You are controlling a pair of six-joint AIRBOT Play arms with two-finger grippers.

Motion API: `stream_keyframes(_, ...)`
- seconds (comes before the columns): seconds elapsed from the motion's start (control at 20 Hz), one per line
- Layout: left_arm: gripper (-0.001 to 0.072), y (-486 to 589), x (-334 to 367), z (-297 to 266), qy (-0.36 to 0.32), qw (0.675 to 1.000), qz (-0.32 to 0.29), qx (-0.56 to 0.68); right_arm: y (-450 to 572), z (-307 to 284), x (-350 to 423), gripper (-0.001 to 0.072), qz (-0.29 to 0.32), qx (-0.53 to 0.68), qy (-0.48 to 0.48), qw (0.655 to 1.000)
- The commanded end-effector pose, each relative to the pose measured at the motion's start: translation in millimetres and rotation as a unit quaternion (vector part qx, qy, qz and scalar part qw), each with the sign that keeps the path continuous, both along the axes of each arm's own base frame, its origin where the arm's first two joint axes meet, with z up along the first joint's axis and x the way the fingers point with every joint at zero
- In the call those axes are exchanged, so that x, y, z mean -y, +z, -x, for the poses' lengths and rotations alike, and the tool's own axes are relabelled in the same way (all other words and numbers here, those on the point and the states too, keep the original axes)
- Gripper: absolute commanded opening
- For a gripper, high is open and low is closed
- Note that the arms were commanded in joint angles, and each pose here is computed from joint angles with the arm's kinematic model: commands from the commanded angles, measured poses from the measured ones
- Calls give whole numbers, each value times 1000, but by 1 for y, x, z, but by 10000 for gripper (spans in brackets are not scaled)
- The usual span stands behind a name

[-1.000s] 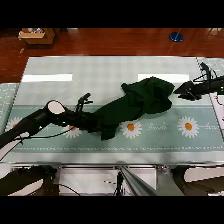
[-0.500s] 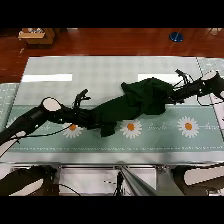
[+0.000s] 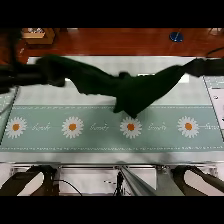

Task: Fold the shirts.

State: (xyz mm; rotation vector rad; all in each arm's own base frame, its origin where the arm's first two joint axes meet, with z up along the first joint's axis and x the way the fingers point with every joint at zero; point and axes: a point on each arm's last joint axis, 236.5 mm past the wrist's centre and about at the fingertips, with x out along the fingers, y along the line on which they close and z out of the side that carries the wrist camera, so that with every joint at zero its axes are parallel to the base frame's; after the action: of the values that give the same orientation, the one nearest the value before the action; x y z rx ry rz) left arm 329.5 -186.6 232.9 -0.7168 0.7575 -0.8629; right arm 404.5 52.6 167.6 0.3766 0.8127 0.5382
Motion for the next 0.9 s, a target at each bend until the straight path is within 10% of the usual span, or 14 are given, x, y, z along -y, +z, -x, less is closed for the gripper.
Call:
stream_keyframes(0.0, 24, 99, -52, 14, 77, 991, 33, 108, 129, 33, -6, 19, 38, 183, -31, 982)
stream_keyframes(0.5, 24, 164, -35, 114, 79, 982, 25, 172, 249, 142, 0, 19, 120, 303, -128, 937)
stream_keyframes(0.85, 24, 22, -82, 143, 99, 971, -217, -25, 134, 172, 16, 19, 180, 45, -82, 979)
